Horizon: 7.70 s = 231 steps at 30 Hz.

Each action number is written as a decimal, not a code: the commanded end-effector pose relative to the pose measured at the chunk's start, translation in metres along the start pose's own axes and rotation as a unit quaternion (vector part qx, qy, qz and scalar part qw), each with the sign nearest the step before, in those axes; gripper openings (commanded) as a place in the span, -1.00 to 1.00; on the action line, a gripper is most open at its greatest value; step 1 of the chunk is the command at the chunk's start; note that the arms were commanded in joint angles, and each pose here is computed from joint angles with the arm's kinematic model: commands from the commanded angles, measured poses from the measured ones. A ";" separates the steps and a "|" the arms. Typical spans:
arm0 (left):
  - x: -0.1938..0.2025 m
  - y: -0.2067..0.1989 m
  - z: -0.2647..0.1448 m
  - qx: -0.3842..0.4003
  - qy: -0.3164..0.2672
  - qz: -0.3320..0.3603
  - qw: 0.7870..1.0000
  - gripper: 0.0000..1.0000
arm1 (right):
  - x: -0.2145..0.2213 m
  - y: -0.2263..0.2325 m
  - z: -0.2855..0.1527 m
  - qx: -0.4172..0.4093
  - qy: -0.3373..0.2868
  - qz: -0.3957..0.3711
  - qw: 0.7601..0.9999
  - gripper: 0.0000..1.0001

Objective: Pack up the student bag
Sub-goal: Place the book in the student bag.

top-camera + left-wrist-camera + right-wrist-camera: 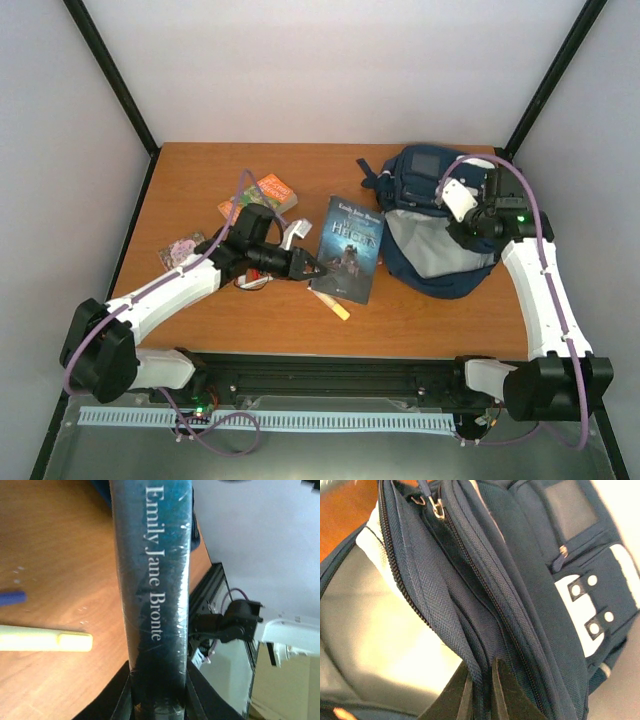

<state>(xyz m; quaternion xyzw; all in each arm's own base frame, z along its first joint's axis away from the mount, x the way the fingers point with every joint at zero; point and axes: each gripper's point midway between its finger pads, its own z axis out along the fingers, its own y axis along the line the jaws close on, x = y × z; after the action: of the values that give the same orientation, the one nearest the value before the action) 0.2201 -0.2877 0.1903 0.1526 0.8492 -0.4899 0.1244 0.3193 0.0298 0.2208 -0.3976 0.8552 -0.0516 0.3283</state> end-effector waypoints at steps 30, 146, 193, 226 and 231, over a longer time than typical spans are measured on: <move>-0.041 -0.083 0.149 0.155 0.091 0.057 0.982 -0.99 | -0.085 0.024 -0.074 -0.036 -0.153 0.006 0.987 -0.95; -0.014 0.015 0.160 -0.153 -0.026 0.256 0.954 -0.28 | -0.097 0.056 -0.026 -0.087 -0.175 -0.037 0.980 -0.95; -0.113 0.055 0.215 -0.210 -0.224 0.138 0.942 -0.12 | -0.100 0.091 -0.041 -0.162 -0.209 -0.064 0.962 -0.94; -0.100 0.069 0.239 -0.163 -0.221 0.124 0.953 -0.81 | -0.102 0.087 -0.033 -0.155 -0.215 -0.050 0.963 -0.94; -0.116 0.070 0.249 -0.158 -0.238 0.119 0.951 -0.81 | -0.100 0.091 -0.033 -0.163 -0.218 -0.050 0.961 -0.94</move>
<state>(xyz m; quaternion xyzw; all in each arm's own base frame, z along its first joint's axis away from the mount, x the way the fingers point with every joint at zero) 0.3475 -0.4761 0.0448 0.1310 0.8519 -0.3336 0.3819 0.2890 0.1375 0.2332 -0.4654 0.7931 0.1296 0.3709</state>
